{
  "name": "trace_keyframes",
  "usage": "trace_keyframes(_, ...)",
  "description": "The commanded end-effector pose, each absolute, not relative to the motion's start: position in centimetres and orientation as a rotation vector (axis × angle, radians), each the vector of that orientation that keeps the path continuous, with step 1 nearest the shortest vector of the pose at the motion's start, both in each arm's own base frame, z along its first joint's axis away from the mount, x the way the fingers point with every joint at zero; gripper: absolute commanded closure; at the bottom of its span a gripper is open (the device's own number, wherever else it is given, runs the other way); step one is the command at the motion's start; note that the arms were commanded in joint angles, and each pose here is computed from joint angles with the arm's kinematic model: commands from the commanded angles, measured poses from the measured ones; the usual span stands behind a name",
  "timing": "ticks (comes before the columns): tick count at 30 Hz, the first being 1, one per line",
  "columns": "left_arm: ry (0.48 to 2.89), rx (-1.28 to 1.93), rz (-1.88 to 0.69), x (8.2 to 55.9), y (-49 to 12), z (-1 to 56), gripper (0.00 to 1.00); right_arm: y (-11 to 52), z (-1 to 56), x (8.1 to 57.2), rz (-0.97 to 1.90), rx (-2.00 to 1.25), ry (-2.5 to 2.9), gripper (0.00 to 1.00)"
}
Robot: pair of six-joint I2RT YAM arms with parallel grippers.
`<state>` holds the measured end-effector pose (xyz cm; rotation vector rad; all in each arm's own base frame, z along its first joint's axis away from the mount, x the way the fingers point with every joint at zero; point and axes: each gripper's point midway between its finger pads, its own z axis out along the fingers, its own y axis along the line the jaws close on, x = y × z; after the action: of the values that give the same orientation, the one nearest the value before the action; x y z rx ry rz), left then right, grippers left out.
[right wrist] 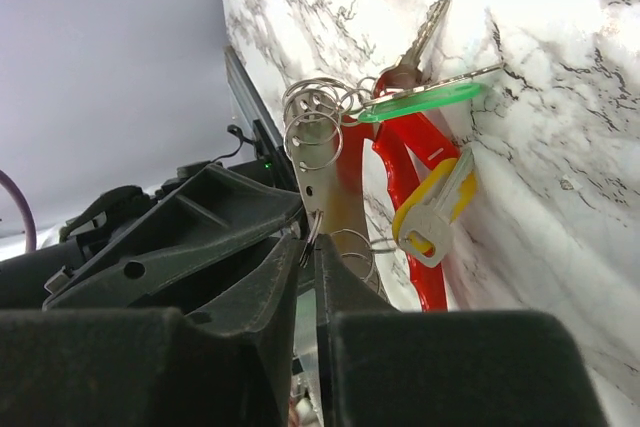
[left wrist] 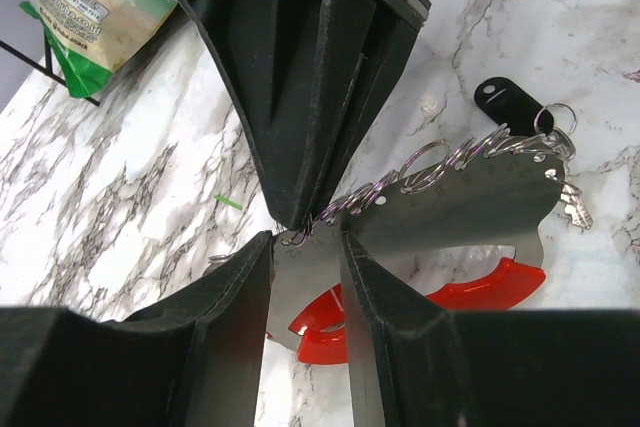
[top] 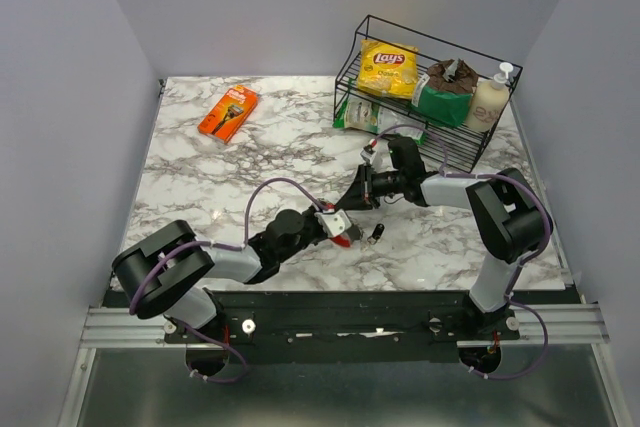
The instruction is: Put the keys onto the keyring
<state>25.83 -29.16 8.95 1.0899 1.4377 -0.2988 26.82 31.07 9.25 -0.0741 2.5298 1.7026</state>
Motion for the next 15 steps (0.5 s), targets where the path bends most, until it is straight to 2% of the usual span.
trace_keyframes(1, 1.448, 0.985, -0.236, 27.1, -28.3, 10.1, 0.59, 31.2, 9.6, 25.9, 1.718, -0.156, 2.516, 0.79)
trace_keyframes(10, 1.503, 0.947, -0.324, 25.3, -27.3, 9.5, 0.58, 31.1, 8.5, 25.8, 1.692, -0.183, 2.523, 0.81)
trace_keyframes(13, 1.507, 0.939, -0.345, 25.0, -27.2, 9.3, 0.58, 31.2, 9.6, 26.2, 1.692, -0.23, 2.475, 0.75)
trace_keyframes(15, 1.514, 0.942, -0.347, 24.9, -27.3, 9.2, 0.58, 31.3, 10.0, 26.4, 1.68, -0.244, 2.454, 0.68)
